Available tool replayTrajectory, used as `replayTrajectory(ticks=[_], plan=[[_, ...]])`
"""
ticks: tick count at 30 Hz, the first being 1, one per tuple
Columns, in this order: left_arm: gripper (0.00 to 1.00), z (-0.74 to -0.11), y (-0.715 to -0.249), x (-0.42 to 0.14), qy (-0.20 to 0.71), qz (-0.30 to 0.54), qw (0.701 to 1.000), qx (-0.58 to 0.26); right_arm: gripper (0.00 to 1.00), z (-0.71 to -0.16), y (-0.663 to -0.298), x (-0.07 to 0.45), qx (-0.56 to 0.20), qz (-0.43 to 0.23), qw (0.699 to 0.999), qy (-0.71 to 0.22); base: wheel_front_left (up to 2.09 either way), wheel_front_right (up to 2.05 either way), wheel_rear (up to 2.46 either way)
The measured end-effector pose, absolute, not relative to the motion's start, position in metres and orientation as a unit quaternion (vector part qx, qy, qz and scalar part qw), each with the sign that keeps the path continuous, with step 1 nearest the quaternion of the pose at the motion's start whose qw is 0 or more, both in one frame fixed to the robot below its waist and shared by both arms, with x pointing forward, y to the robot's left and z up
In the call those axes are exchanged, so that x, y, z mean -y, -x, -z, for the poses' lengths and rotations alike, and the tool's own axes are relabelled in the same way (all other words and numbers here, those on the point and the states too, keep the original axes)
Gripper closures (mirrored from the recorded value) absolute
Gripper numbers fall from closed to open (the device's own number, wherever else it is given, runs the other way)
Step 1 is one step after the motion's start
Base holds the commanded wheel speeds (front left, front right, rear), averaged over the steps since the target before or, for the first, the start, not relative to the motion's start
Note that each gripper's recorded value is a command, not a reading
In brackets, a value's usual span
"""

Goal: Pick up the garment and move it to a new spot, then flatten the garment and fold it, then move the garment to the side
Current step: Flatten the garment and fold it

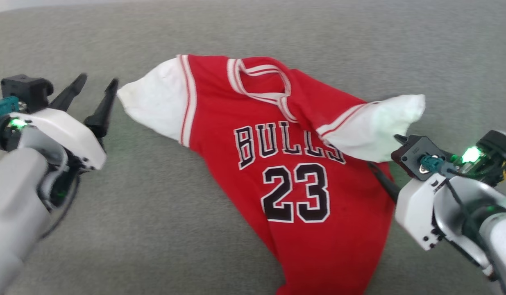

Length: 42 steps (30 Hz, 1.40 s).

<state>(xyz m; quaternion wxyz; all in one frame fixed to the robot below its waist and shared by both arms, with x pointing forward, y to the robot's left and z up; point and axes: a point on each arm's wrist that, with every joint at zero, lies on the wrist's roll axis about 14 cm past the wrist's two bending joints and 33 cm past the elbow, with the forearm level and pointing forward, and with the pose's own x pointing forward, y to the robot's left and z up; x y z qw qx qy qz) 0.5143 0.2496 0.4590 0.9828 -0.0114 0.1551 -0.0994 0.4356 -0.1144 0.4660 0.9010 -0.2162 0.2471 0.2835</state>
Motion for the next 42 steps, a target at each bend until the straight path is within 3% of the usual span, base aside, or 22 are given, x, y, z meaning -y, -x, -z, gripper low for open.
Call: replayTrajectory(ticks=[3, 16, 17, 18, 20, 21, 22, 29, 36, 42], plan=[[0.00, -0.473, -0.504, -0.245, 0.014, 0.086, 0.990, -0.109, 0.00, -0.457, -0.441, 0.112, -0.266, -0.299, 0.885, 0.240, 0.00, 0.00, 0.00], [0.00, -0.462, -0.416, -0.254, 0.029, 0.004, 0.999, -0.045, 0.00, -0.419, -0.453, 0.087, -0.307, -0.359, 0.833, 0.290, 0.00, 0.00, 0.00], [0.00, -0.460, -0.412, -0.255, 0.035, -0.001, 0.998, -0.048, 0.05, -0.418, -0.454, 0.086, -0.305, -0.361, 0.832, 0.291, 0.00, 0.00, 0.00], [0.00, -0.457, -0.409, -0.257, 0.038, -0.007, 0.998, -0.049, 0.33, -0.418, -0.456, 0.085, -0.302, -0.362, 0.831, 0.297, 0.00, 0.00, 0.00], [0.00, -0.457, -0.406, -0.258, 0.041, -0.013, 0.998, -0.047, 0.63, -0.417, -0.459, 0.086, -0.298, -0.362, 0.828, 0.309, 0.00, 0.00, 0.00], [0.00, -0.457, -0.405, -0.260, 0.045, -0.018, 0.998, -0.045, 0.91, -0.417, -0.460, 0.086, -0.297, -0.361, 0.829, 0.308, 0.00, 0.00, 0.00], [0.00, -0.456, -0.405, -0.261, 0.046, -0.021, 0.998, -0.045, 1.00, -0.417, -0.462, 0.087, -0.295, -0.359, 0.829, 0.312, 0.00, 0.00, 0.00], [0.00, -0.447, -0.403, -0.255, 0.060, -0.027, 0.997, -0.050, 1.00, -0.436, -0.487, 0.103, -0.268, -0.318, 0.853, 0.316, 0.00, 0.00, 0.00], [0.00, -0.437, -0.407, -0.237, 0.084, -0.008, 0.994, -0.062, 1.00, -0.481, -0.543, 0.136, -0.220, -0.226, 0.893, 0.320, 0.00, 0.00, 0.00], [0.00, -0.433, -0.420, -0.222, 0.105, 0.010, 0.992, -0.063, 1.00, -0.467, -0.589, 0.171, -0.247, -0.156, 0.900, 0.324, 0.00, 0.00, 0.00]])
